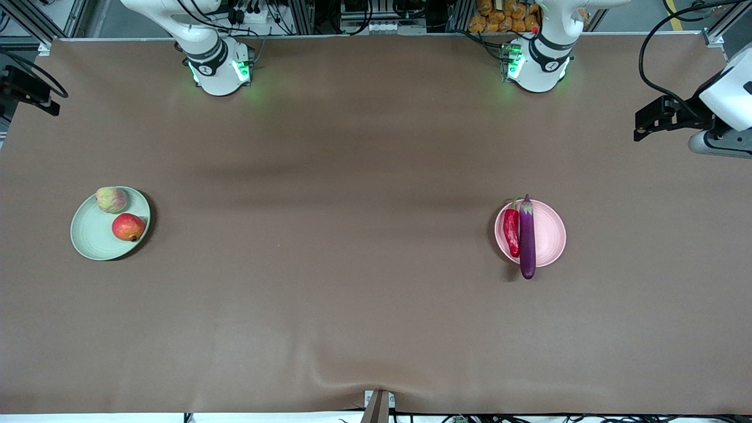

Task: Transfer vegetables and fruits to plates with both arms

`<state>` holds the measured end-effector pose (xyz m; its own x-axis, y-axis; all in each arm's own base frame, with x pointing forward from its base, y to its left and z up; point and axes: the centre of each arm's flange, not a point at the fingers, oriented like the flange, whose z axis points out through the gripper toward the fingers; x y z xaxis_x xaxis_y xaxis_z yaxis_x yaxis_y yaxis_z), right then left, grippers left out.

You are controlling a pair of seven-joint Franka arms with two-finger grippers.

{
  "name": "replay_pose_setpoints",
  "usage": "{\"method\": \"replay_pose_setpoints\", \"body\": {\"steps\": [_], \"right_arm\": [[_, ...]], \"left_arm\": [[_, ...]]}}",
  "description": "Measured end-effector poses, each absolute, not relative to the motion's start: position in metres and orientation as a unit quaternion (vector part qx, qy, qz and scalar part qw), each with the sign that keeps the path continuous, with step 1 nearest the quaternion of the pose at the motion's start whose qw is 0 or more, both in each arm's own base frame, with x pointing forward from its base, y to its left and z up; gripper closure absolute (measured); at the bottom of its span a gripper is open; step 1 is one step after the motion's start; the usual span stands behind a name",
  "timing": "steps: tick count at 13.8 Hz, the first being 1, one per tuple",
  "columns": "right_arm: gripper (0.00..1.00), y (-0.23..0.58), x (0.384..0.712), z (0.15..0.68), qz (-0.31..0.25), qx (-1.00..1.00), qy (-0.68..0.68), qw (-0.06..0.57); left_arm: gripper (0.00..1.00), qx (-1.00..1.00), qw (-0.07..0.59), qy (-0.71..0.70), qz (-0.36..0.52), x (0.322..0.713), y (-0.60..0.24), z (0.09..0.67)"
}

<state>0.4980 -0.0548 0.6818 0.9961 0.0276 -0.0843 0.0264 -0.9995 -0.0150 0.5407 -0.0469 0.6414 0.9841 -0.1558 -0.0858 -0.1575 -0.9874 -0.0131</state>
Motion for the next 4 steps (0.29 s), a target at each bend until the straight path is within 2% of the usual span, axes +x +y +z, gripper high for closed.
{"method": "replay_pose_setpoints", "body": {"steps": [4], "right_arm": [[0.00, -0.0561, 0.4975, 0.6862, 0.037, -0.998, -0.041, 0.008]], "left_arm": [[0.00, -0.996, 0.010, 0.079, 0.042, 0.5407, -0.0469, 0.6414]]}}
